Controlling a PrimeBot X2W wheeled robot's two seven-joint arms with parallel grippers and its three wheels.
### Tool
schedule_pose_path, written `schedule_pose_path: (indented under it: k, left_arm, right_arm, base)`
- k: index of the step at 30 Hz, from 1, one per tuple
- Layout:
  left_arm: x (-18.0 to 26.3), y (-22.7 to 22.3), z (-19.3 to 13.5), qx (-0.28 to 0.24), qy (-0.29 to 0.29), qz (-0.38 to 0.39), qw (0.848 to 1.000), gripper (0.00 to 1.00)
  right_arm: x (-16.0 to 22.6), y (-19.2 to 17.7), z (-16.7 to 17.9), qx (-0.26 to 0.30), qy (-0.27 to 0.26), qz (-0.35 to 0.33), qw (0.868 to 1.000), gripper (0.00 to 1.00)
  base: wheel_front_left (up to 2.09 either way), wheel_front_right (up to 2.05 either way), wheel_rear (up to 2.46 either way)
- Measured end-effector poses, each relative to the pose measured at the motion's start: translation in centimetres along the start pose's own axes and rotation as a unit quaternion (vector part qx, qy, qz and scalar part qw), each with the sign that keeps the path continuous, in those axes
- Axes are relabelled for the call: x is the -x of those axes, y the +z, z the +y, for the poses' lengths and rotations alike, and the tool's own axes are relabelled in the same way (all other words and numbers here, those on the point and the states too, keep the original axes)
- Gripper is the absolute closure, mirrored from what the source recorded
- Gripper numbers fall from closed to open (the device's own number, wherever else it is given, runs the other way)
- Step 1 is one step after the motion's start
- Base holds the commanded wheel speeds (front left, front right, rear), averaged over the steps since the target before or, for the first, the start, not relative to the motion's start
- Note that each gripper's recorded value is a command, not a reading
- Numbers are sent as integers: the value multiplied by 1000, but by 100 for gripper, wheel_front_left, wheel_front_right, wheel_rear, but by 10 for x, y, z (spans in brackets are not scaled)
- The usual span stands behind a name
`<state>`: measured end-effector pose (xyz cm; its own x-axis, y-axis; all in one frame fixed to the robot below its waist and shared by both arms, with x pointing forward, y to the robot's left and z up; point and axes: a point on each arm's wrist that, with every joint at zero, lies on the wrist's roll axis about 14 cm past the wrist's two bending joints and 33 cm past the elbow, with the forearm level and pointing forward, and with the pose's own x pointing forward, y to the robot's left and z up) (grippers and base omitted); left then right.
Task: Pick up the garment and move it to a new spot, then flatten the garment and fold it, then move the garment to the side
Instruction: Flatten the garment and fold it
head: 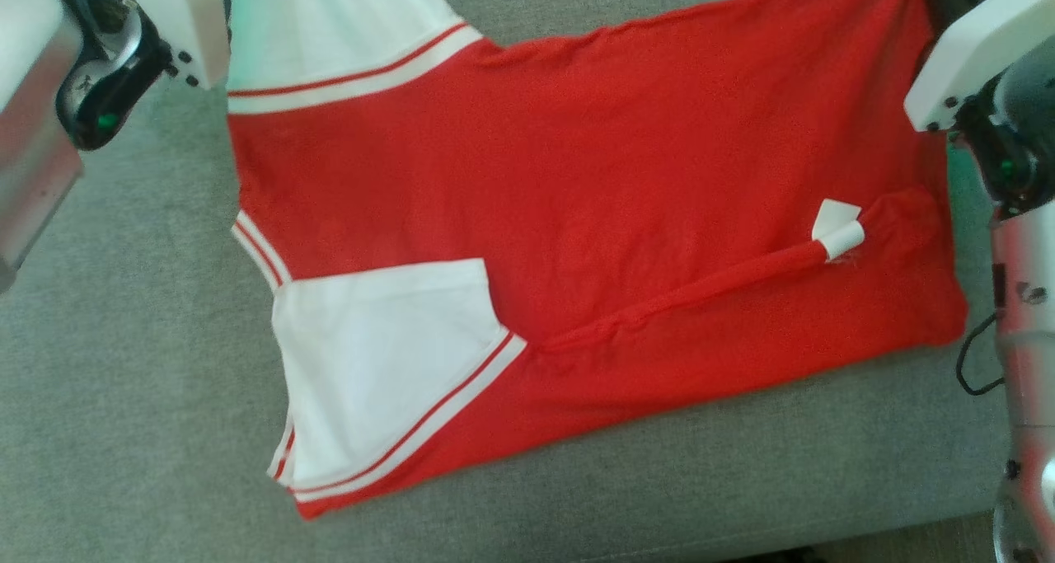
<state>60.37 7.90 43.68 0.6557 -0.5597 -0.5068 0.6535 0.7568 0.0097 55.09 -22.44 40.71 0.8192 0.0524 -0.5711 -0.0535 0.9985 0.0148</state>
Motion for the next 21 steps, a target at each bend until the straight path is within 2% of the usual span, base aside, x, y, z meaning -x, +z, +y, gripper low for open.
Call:
schedule_pose_path:
  k: [5,10,21]
  left_arm:
    - [17,21,4,-9,12,-31,999,100]
    - [37,32,-5,-8,7,-52,999,100]
    - [93,20,-27,11,2,-85,996,100]
  right_arm:
    - [6,18,0,-9,2,-29,1000,100]
    - [14,18,3,-22,9,-34,999,100]
    - [39,6,12,-48,23,-39,998,100]
  base:
    - [0,0,0]
    - [0,0,0]
    - [0,0,0]
